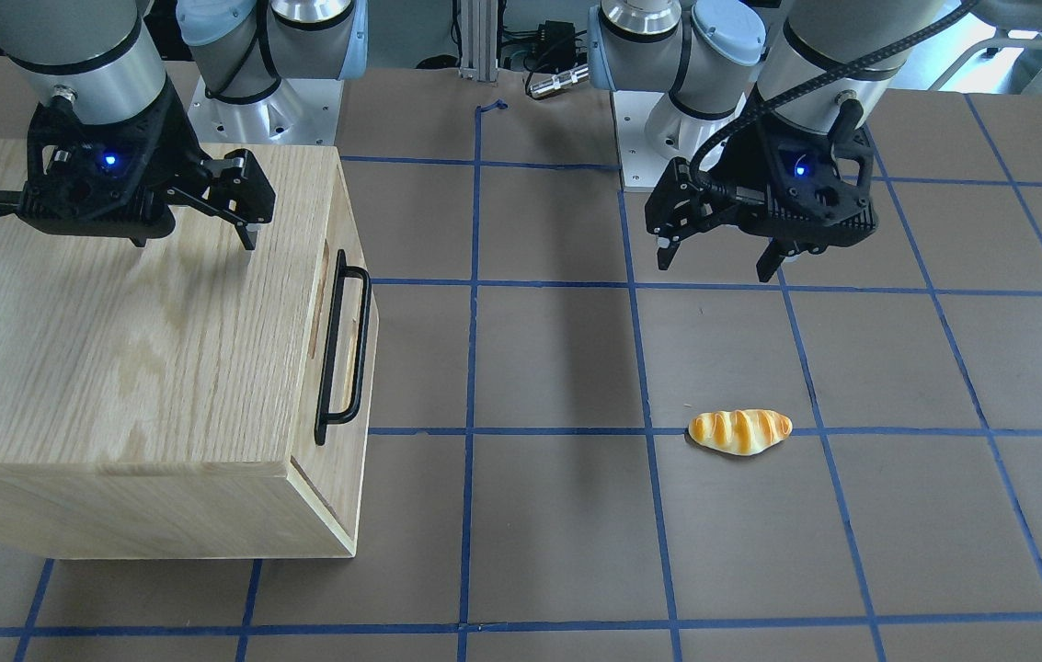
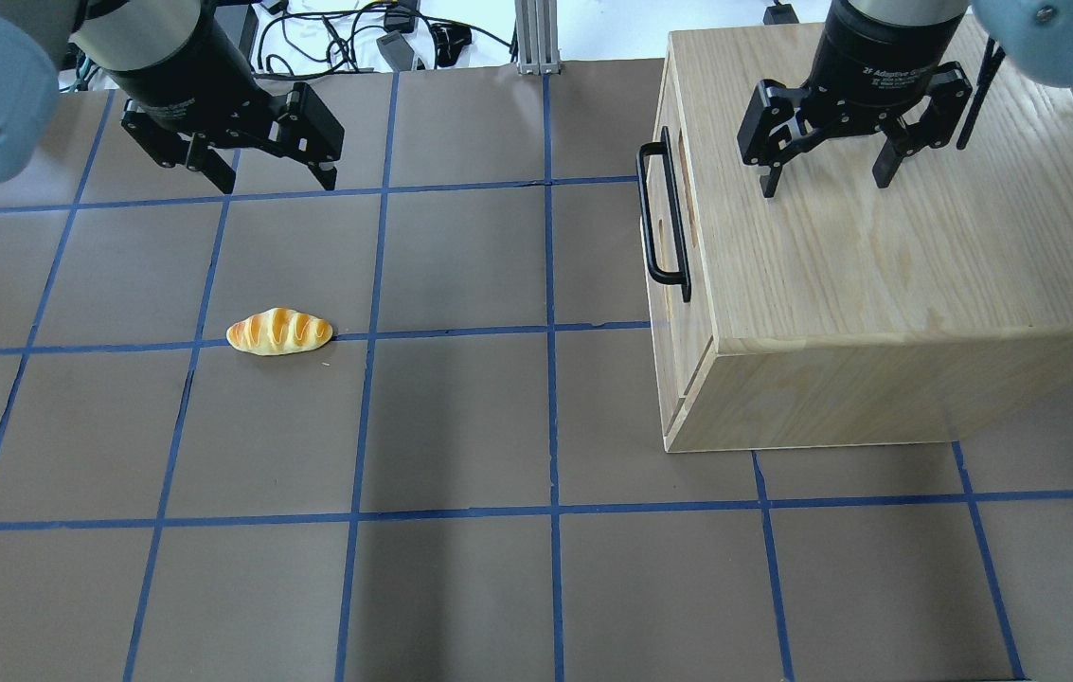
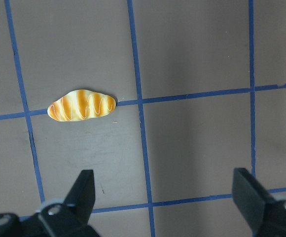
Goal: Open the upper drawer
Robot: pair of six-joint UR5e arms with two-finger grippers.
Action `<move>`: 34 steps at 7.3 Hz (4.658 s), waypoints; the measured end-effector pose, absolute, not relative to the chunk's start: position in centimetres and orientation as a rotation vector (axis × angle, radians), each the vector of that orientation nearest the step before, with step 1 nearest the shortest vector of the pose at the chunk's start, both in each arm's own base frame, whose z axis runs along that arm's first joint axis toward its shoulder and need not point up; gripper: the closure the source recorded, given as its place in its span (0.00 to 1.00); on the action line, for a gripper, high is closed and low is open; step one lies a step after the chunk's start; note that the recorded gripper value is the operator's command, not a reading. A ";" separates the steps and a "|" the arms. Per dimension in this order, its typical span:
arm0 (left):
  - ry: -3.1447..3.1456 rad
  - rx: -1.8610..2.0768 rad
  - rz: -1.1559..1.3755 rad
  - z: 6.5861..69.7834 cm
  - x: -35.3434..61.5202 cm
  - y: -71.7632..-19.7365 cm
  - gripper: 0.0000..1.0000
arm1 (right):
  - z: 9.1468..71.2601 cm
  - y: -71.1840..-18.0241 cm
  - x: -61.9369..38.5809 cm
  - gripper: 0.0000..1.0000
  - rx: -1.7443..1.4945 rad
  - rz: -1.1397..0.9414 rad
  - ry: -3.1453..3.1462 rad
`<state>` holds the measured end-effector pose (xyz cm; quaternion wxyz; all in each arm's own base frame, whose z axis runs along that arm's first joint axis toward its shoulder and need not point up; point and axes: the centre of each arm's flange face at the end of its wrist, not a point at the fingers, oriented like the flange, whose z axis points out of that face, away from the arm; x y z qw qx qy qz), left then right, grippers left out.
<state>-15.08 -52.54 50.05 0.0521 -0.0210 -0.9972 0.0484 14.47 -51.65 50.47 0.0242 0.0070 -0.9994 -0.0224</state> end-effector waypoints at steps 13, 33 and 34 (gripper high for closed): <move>-2.665 0.052 0.094 39.4 -36.5 -54.9 0.00 | 50.5 -51.7 14.5 0.00 0.020 -0.068 -3.092; -2.738 -0.050 0.119 37.0 -36.0 -54.4 0.00 | 50.5 -51.7 14.5 0.00 0.020 -0.068 -3.092; -2.740 -0.052 0.124 37.1 -35.7 -54.4 0.00 | 50.5 -51.7 14.5 0.00 0.020 -0.068 -3.092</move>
